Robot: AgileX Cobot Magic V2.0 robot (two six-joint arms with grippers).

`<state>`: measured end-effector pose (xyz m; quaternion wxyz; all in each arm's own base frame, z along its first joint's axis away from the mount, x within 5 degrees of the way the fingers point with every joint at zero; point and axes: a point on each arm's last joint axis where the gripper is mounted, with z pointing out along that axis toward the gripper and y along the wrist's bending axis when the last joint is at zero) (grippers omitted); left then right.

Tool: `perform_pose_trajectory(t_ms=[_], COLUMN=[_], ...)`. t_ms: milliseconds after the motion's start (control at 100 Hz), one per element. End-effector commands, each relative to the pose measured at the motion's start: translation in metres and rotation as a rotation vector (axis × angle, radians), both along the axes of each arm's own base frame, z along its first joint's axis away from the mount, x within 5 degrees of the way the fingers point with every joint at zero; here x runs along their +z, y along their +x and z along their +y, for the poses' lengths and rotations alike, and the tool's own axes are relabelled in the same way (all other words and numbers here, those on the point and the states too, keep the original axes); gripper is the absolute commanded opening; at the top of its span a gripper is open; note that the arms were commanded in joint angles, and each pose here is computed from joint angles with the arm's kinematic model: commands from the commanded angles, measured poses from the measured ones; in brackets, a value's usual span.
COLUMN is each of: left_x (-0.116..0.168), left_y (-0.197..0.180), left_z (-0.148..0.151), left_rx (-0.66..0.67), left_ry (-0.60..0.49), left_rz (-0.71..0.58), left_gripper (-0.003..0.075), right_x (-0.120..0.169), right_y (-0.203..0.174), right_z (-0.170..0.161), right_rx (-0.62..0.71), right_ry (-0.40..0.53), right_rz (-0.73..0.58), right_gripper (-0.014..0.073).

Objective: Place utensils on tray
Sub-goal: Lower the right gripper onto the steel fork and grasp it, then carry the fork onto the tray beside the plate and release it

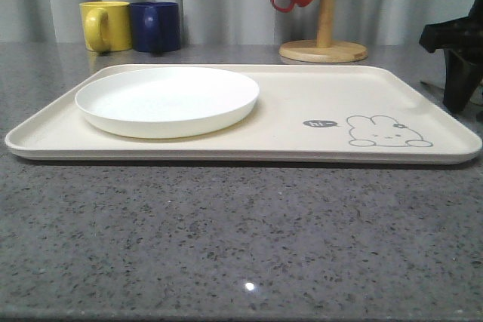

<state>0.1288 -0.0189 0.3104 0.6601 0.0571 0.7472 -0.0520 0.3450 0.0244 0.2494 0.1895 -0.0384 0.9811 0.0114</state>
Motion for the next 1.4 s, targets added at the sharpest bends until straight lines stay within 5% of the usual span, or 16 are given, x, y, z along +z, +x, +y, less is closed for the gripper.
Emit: perform_pose_trajectory(t_ms=[0, 170, 250, 610, 830, 1130, 1390], left_x=[0.016, 0.016, 0.016, 0.016, 0.016, 0.016, 0.016], left_y=[0.001, 0.001, 0.001, 0.001, 0.001, 0.001, 0.001], left_z=[0.003, 0.003, 0.003, 0.003, 0.003, 0.003, 0.003], left_rx=[0.032, 0.032, 0.032, 0.032, 0.032, 0.032, 0.032], left_ry=[-0.014, -0.014, -0.014, -0.014, -0.014, -0.014, -0.014], left_rz=[-0.102, -0.102, -0.102, -0.102, -0.102, -0.102, -0.102], left_gripper=[-0.0018, -0.0018, -0.0018, -0.0018, -0.0018, -0.0018, -0.0018], right_x=[0.018, 0.018, 0.019, 0.073, 0.102, 0.087, 0.057], right_y=[-0.001, -0.002, -0.002, -0.002, -0.022, -0.029, -0.019], right_z=[-0.001, 0.000, 0.002, 0.008, 0.044, 0.120, 0.154], right_rx=[0.008, 0.003, -0.004, -0.031, -0.071, -0.074, -0.111], right_ry=[-0.002, 0.013, 0.031, 0.080, 0.178, 0.204, 0.204], right_rz=[-0.050, -0.035, -0.038, -0.088, -0.163, -0.180, -0.162], right_gripper=[0.0290, 0.0008, -0.0057, -0.0057, -0.0057, -0.0057, -0.0057])
